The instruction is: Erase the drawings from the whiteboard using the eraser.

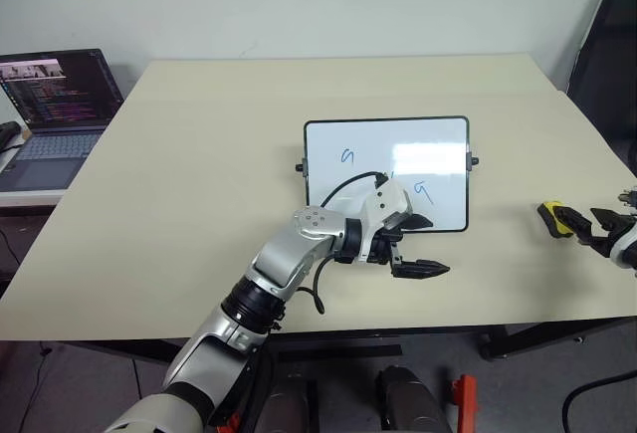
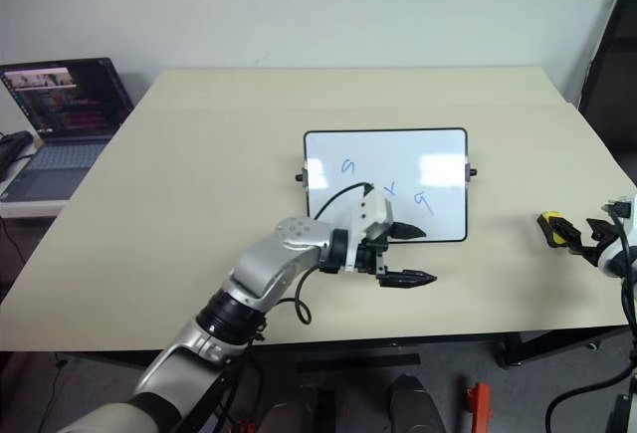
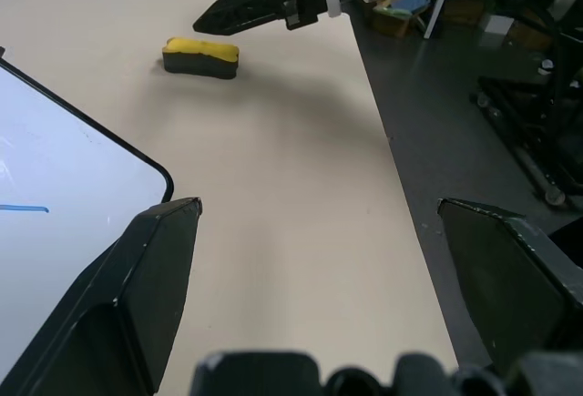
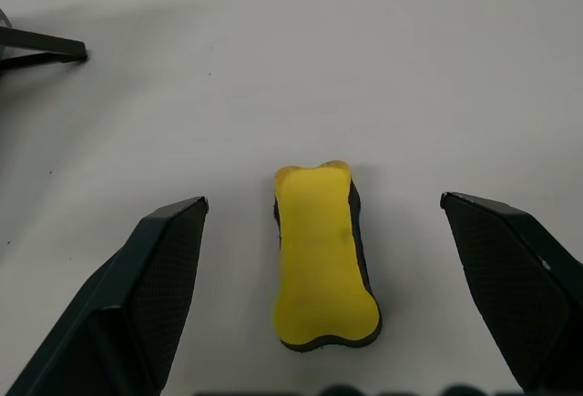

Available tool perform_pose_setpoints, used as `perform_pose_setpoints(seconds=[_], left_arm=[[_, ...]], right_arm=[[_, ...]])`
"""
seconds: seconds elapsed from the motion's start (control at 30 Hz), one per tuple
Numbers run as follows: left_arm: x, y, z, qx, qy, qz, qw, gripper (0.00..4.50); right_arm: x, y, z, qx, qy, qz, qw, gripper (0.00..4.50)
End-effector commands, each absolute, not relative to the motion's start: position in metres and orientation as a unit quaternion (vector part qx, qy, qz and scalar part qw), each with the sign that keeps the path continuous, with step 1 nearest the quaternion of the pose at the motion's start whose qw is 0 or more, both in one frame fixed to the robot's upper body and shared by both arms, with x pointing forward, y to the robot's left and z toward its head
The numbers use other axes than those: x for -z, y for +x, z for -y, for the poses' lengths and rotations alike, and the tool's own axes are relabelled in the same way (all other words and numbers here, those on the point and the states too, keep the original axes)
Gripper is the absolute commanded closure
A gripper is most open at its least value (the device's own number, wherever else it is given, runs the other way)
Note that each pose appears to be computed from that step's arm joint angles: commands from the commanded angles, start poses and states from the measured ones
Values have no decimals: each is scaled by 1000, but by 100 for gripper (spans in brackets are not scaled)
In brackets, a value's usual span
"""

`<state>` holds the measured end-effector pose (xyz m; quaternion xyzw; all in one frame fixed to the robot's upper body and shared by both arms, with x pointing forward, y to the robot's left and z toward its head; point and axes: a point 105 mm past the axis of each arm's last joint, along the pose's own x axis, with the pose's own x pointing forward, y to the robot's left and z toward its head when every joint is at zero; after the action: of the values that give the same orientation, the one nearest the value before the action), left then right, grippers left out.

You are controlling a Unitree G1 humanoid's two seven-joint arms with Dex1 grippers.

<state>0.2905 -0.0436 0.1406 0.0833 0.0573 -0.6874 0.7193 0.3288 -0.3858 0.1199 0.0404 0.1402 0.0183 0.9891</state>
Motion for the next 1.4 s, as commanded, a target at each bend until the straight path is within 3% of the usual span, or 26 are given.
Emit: perform_pose_setpoints(seconds=[0.03, 0.53, 0.63, 0.83, 0.9, 1.13, 1.4], left_arm=[[-155, 286, 46, 695, 98, -23, 712, 0], [-156, 285, 39, 690, 106, -25, 716, 0], [-155, 285, 38, 689, 106, -26, 717, 0], [-152, 285, 36, 684, 109, -28, 720, 0], [-152, 286, 36, 683, 109, -28, 722, 0], [-150, 286, 35, 681, 111, -30, 723, 0], [-154, 293, 19, 663, 120, -19, 739, 0]], right_arm=[[-132, 334, 391, -23, 14, -124, 992, 2], [-116, 346, 387, -29, 5, -140, 990, 2], [-110, 346, 387, -29, -2, -151, 988, 65], [-105, 347, 386, -27, -1, -157, 987, 277], [-104, 347, 387, -24, 2, -156, 987, 327], [-107, 348, 385, -28, 0, -148, 989, 336], [-140, 353, 370, -45, -12, -94, 994, 336]])
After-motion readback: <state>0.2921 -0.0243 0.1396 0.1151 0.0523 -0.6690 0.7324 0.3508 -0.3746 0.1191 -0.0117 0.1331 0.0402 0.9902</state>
